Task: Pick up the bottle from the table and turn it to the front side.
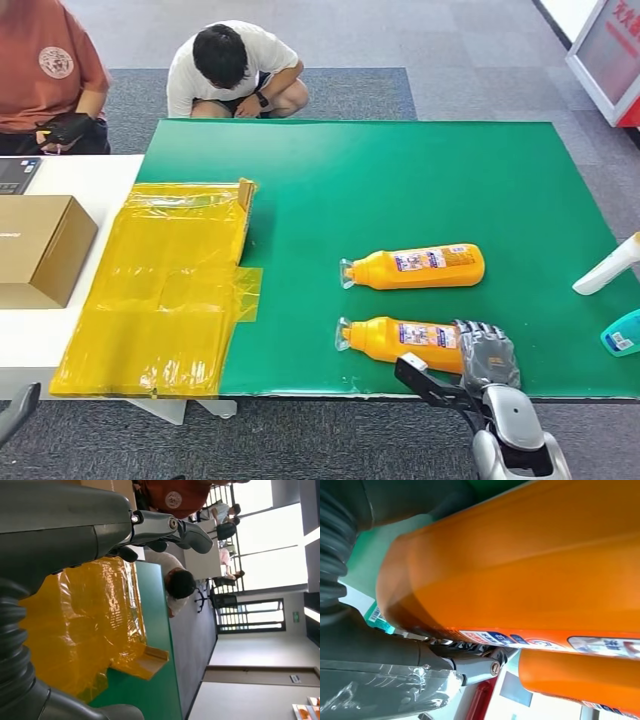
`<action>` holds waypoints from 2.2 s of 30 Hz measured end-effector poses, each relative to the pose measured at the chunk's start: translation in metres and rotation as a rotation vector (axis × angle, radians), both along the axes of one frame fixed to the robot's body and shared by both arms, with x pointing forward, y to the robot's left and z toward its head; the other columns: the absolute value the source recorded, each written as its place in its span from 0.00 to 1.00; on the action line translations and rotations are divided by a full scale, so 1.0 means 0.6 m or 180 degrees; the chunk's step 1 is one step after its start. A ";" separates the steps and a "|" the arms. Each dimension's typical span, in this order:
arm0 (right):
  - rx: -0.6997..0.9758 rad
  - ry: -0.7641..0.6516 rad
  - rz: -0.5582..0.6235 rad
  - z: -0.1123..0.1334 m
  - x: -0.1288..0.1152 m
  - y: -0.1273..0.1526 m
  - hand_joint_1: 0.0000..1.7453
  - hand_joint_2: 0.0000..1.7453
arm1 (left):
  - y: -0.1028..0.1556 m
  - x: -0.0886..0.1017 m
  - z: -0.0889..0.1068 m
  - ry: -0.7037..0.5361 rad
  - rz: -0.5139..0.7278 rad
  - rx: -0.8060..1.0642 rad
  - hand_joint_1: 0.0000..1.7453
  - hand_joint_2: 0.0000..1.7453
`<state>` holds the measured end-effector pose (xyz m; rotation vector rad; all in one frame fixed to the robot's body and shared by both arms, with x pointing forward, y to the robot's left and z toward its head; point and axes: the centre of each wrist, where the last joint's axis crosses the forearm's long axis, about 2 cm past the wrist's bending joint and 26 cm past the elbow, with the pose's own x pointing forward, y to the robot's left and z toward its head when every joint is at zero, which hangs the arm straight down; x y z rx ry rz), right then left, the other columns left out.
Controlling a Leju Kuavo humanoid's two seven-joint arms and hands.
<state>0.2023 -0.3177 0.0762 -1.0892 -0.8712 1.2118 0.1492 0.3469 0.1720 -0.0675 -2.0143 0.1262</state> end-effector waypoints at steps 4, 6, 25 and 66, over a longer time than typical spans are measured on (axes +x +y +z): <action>0.0014 -0.0018 0.0018 0.000 0.002 0.001 1.00 1.00 | 0.000 0.000 0.000 -0.0008 -0.0003 -0.0007 0.00 1.00; 0.0049 -0.0033 0.0037 0.000 0.003 0.002 1.00 1.00 | 0.000 0.000 0.000 -0.0013 -0.0004 -0.0014 0.00 1.00; 0.3283 -0.0407 0.0578 0.026 0.033 0.062 1.00 1.00 | -0.036 0.070 -0.013 0.0053 -0.0136 0.0114 0.00 1.00; 0.4237 -0.0534 0.1479 0.088 0.206 0.288 1.00 1.00 | -0.400 0.292 0.046 0.0390 -0.2679 -0.0601 0.02 1.00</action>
